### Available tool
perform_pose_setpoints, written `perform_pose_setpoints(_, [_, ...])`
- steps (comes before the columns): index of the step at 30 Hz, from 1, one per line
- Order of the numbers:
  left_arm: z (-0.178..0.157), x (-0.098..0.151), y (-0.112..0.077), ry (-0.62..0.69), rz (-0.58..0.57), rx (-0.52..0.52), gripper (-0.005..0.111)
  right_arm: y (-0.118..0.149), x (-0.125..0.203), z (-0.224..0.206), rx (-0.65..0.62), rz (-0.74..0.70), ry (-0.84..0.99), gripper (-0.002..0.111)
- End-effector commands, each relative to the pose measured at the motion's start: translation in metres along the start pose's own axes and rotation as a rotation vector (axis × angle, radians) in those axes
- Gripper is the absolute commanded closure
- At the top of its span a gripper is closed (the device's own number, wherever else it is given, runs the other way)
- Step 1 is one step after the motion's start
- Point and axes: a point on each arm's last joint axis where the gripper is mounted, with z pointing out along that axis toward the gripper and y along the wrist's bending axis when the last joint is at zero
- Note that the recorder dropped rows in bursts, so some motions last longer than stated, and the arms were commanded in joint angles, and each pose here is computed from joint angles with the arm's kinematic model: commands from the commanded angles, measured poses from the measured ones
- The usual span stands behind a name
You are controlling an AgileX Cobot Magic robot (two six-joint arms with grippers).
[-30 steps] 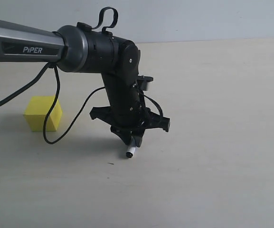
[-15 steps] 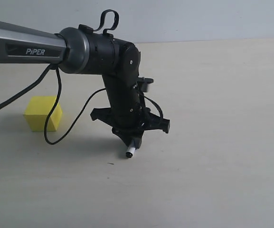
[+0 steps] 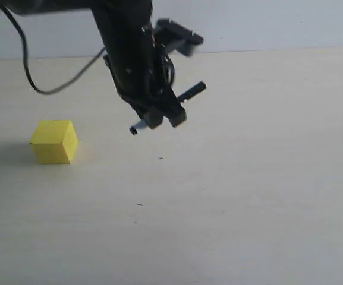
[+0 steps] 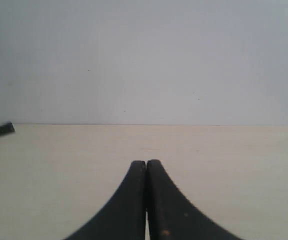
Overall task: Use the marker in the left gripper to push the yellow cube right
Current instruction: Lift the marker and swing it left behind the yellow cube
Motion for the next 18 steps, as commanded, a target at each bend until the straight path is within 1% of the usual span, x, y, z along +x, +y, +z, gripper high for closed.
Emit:
perform_pose_setpoints(1, [-0.056,0.022,0.026,-0.055,0.194,-0.059,0.107,0.0,0.001,0.0,-0.001,-0.002,-0.008,0.108])
perform_pose_setpoints(2, [-0.066,0.028,0.037,-0.068,0.234,-0.084,0.107,0.0,0.001,0.0,-0.001,-0.002,-0.008,0.108])
perform_pose_setpoints(4, [-0.075,0.041,0.061,-0.051,0.281,-0.144,0.107,0.0,0.001,0.0,-0.001,-0.002,-0.008,0.108])
perform_pose_setpoints(5, [-0.079,0.05,0.075,-0.011,0.3,-0.205,0.107,0.0,0.001,0.0,-0.001,-0.002,-0.008,0.108])
perform_pose_setpoints(7, [-0.082,0.064,0.091,0.084,0.356,-0.312,0.107,0.0,0.001,0.0,-0.001,-0.002,-0.008,0.108])
perform_pose_setpoints(8, [-0.081,0.07,0.098,0.126,0.396,-0.339,0.107,0.0,0.001,0.0,-0.001,-0.002,-0.008,0.108])
perform_pose_setpoints(10, [-0.079,0.082,0.112,0.175,0.451,-0.339,0.107,0.0,0.001,0.0,-0.001,-0.002,-0.008,0.108])
perform_pose_setpoints(12, [-0.073,0.094,0.13,0.207,0.425,-0.322,0.107,0.0,0.001,0.0,-0.001,-0.002,-0.008,0.108])
perform_pose_setpoints(15, [-0.06,0.117,0.163,0.262,0.329,-0.298,0.107,0.0,0.001,0.0,-0.001,-0.002,-0.008,0.108])
perform_pose_setpoints(17, [-0.048,0.136,0.188,0.333,0.292,-0.291,0.107,0.0,0.001,0.0,-0.001,-0.002,-0.008,0.108])
perform_pose_setpoints(18, [-0.042,0.143,0.196,0.355,0.248,-0.288,0.107,0.0,0.001,0.0,-0.001,-0.002,-0.008,0.108])
